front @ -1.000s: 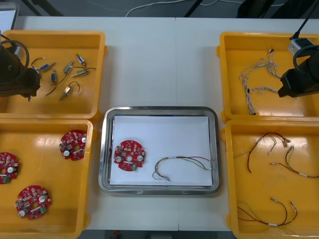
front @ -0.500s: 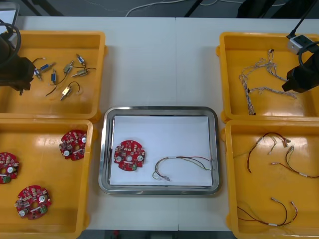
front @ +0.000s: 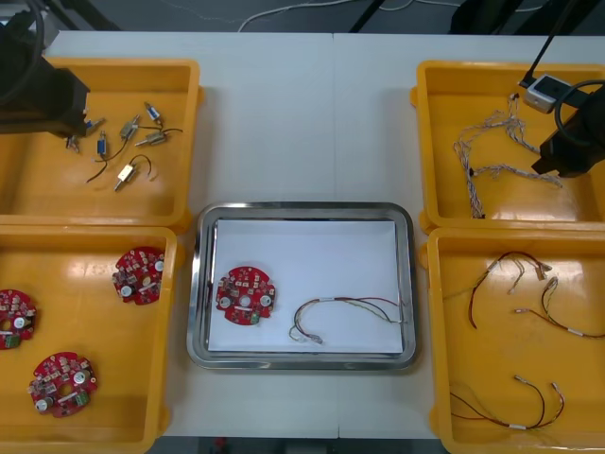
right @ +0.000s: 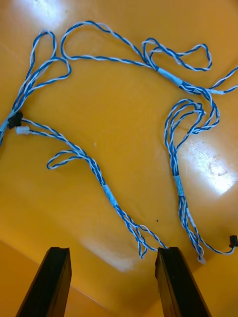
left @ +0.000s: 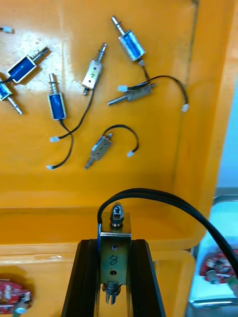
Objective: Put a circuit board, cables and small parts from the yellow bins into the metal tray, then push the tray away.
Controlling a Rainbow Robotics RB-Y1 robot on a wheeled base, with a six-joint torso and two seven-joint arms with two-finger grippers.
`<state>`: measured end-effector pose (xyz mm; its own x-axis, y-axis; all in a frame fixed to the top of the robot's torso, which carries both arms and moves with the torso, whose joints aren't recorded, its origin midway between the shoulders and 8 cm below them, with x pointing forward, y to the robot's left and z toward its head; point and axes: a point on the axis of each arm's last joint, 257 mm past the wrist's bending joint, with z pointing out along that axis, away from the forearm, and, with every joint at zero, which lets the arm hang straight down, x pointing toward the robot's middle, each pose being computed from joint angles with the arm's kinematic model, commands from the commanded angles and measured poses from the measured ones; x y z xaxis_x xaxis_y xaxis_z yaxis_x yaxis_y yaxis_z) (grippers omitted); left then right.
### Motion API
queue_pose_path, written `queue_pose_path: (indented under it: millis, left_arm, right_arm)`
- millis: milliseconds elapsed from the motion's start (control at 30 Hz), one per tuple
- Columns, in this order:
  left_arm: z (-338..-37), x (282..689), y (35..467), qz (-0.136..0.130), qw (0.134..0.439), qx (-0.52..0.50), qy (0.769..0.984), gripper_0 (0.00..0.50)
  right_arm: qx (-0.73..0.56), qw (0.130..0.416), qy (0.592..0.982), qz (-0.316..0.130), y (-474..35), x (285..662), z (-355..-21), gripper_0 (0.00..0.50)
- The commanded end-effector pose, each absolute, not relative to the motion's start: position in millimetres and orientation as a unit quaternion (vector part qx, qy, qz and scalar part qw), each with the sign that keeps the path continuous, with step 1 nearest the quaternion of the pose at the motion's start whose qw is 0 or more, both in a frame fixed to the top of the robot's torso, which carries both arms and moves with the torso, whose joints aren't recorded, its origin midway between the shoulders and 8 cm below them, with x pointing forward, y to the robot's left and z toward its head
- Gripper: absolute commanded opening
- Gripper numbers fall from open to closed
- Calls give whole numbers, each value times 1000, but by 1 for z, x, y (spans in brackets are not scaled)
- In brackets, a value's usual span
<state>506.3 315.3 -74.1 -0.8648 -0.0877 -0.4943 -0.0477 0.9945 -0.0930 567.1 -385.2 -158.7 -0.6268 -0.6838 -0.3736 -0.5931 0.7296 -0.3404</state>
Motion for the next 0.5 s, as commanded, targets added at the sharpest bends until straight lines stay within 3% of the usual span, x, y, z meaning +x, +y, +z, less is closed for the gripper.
queue_pose_path:
  millis: [33,500]
  left_arm:
    - [-74,495,286,-45,268,-62,960,0]
    - [-122,452,204,-62,237,-54,968,0]
  right_arm:
    - [-393,262,873,-125,-397,579,-126,500]
    - [-419,259,861,-129,-402,582,-134,500]
